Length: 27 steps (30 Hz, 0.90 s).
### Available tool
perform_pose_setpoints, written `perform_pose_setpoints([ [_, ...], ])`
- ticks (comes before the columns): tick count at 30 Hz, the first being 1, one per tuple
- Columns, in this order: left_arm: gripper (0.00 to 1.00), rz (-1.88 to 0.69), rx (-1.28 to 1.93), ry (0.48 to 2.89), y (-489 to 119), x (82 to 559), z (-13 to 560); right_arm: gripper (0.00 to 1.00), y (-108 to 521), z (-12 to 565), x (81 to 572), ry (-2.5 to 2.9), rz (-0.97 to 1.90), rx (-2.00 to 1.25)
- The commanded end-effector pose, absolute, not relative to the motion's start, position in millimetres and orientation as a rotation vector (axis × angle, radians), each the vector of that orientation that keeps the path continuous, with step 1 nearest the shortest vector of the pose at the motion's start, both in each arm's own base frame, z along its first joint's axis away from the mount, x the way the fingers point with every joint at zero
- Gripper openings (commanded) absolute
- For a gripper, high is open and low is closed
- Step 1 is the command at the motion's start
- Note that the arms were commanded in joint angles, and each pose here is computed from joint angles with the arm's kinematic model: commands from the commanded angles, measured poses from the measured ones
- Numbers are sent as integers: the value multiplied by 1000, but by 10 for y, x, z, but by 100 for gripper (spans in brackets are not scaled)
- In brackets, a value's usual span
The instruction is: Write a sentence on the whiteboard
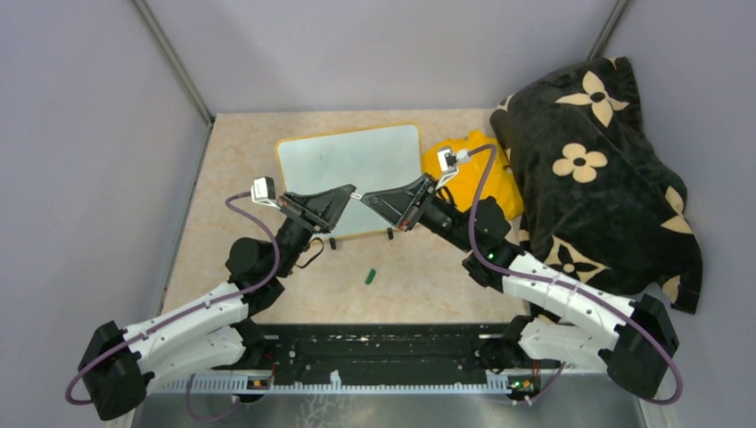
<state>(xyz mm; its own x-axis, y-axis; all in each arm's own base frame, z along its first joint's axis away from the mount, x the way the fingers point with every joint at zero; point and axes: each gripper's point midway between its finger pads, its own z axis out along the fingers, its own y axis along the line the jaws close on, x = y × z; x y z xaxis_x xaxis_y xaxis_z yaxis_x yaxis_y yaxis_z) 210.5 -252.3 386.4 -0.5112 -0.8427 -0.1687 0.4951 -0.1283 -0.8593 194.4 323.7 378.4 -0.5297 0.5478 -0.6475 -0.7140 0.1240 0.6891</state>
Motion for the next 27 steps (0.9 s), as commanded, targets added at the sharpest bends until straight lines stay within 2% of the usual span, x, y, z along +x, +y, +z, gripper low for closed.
perform_pose_setpoints([
  [1,0,-1790,-445,1174,-2521,2085,3853,0,3125,4168,1880,1250,1648,-171],
  [2,0,-1786,-446,1177,-2518,2086,3842,0,3116,4166,1880,1248,1645,-168],
  [3,7,-1783,-445,1177,-2510,2082,3840,0,3112,4159,1882,1250,1640,-168],
  [5,26,-1769,-442,1188,-2502,2079,3813,0,3103,4147,1884,1257,1624,-174],
  [6,42,-1762,-440,1190,-2490,2075,3804,0,3096,4140,1885,1262,1613,-178],
  [8,64,-1733,-440,1207,-2463,2075,3758,0,3072,4112,1889,1280,1578,-188],
  [9,72,-1716,-444,1216,-2444,2079,3735,0,3055,4094,1894,1289,1559,-190],
  [11,82,-1659,-442,1234,-2386,2087,3678,0,3016,4033,1913,1320,1503,-197],
  [16,94,-1367,-326,1328,-2165,2090,3532,0,2810,3782,2028,1442,1263,-216],
  [22,98,-689,-59,1603,-1693,2252,3158,0,2431,3294,2158,1623,919,-250],
  [27,99,-330,106,1677,-1438,2393,3210,0,2264,2994,2222,1695,775,-258],
])
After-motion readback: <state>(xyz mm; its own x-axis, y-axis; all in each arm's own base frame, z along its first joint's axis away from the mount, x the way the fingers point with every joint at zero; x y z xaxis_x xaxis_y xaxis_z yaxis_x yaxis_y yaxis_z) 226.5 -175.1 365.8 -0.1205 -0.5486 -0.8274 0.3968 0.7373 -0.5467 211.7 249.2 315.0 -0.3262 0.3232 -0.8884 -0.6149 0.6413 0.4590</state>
